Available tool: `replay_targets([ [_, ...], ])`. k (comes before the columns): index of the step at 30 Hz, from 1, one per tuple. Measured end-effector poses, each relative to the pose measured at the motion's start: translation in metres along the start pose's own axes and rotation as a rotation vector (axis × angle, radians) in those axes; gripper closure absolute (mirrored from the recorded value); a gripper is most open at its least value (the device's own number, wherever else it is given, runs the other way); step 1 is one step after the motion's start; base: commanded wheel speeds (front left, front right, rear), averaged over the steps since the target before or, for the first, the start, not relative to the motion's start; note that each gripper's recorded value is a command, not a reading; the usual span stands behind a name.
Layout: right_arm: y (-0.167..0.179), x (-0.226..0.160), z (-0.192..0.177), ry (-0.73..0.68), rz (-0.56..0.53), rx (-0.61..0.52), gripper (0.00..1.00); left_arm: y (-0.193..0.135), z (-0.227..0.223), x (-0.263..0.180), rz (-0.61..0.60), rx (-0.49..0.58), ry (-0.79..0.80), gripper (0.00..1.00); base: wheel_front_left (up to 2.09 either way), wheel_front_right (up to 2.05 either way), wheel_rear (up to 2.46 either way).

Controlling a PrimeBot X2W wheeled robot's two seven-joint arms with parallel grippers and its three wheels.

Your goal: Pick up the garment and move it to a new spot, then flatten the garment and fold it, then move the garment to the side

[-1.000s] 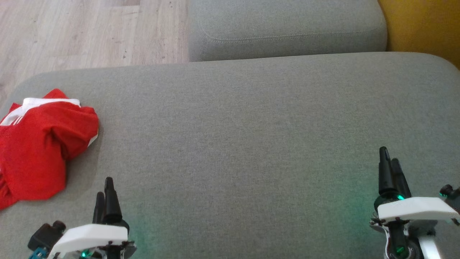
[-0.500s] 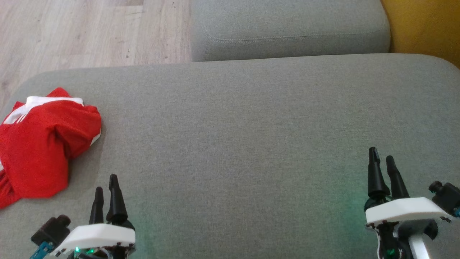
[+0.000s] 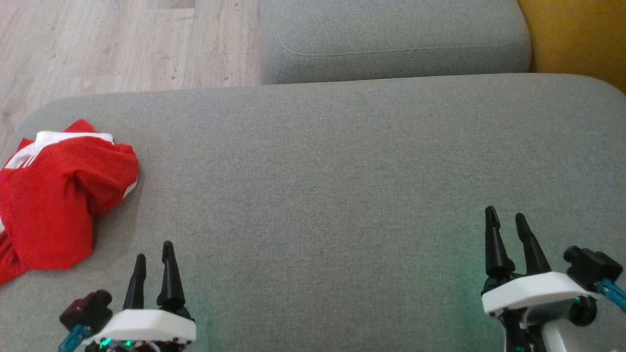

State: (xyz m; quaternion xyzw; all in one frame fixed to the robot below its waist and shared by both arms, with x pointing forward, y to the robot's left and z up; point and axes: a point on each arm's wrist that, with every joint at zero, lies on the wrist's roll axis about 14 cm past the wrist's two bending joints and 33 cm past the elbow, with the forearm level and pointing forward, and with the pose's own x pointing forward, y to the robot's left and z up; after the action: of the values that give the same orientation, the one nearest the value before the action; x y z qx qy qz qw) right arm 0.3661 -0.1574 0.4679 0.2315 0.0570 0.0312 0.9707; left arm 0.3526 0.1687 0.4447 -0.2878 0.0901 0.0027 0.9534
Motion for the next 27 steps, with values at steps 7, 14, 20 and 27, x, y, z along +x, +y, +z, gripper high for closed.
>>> replay_targets([
  [7, 0.004, 0.0, -0.002, 0.0, 0.02, -0.096, 0.0, 0.007, -0.004, -0.001, 0.005, 0.113, 0.013, 0.0, 0.0, 0.0, 0.0],
  [14, 0.011, 0.0, -0.008, 0.012, 0.05, -0.184, 0.0, 0.011, -0.007, -0.001, 0.009, 0.206, 0.024, 0.0, 0.0, 0.0, 0.0],
  [20, 0.012, -0.001, -0.01, 0.014, 0.061, -0.241, 0.0, 0.011, -0.006, 0.001, 0.001, 0.267, 0.02, 0.0, 0.0, 0.0, 0.0],
  [27, 0.012, -0.001, -0.011, 0.009, 0.068, -0.301, 0.0, 0.017, -0.012, -0.001, 0.007, 0.346, 0.038, 0.0, 0.0, 0.0, 0.0],
])
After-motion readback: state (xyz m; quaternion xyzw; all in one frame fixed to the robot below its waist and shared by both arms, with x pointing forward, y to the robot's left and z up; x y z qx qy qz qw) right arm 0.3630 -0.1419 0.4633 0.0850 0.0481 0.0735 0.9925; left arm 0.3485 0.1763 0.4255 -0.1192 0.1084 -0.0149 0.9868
